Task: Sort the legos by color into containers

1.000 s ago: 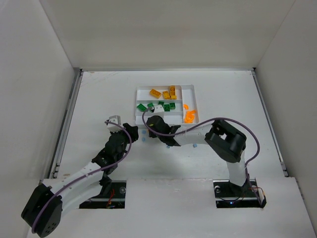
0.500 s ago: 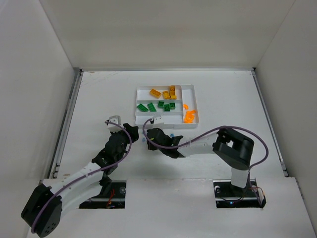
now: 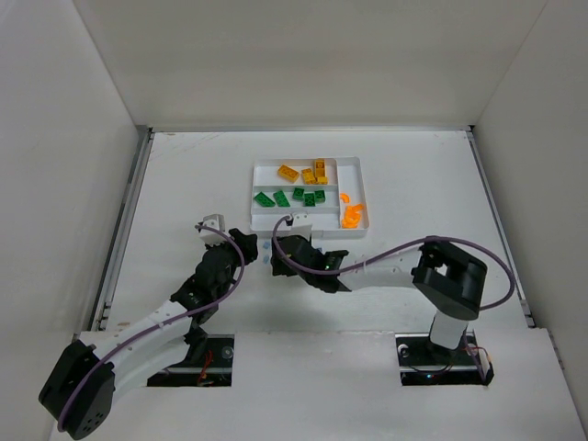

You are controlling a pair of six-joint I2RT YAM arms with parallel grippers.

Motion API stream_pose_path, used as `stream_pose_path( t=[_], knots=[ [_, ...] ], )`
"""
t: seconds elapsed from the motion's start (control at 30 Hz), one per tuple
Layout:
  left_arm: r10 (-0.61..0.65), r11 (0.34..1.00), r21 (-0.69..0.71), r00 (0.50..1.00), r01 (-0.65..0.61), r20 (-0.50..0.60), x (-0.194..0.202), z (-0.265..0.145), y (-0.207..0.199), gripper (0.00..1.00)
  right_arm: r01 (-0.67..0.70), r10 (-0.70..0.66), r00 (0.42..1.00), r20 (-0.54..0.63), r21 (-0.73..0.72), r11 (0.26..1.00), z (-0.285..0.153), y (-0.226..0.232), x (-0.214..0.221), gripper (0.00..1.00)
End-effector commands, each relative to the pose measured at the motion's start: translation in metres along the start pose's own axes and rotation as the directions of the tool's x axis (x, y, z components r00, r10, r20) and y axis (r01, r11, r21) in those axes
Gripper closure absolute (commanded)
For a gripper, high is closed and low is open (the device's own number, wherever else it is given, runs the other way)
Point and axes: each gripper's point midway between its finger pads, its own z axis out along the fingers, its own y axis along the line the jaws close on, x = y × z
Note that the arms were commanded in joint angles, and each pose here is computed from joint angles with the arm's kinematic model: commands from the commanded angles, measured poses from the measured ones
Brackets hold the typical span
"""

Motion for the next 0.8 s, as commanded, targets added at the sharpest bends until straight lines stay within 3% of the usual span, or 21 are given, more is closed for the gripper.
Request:
stream_pose_path(
  t=[0.0,0.77],
  knots=[
    [-0.027,0.999,0.028,0.999,0.025,0.043,-0.01,0.0,-0.008,0.59,-0.015,0.015,1.0,0.011,0.012,1.0,0.008,0.009,-0.005,0.36],
    [-0.026,0.999,0.021,0.999,0.025,0.028,-0.008,0.003,-0.006,0.58,0.089,-0.09,0.996,-0.002,0.173,0.981,0.034,-0.015,0.005,0.39]
  ],
)
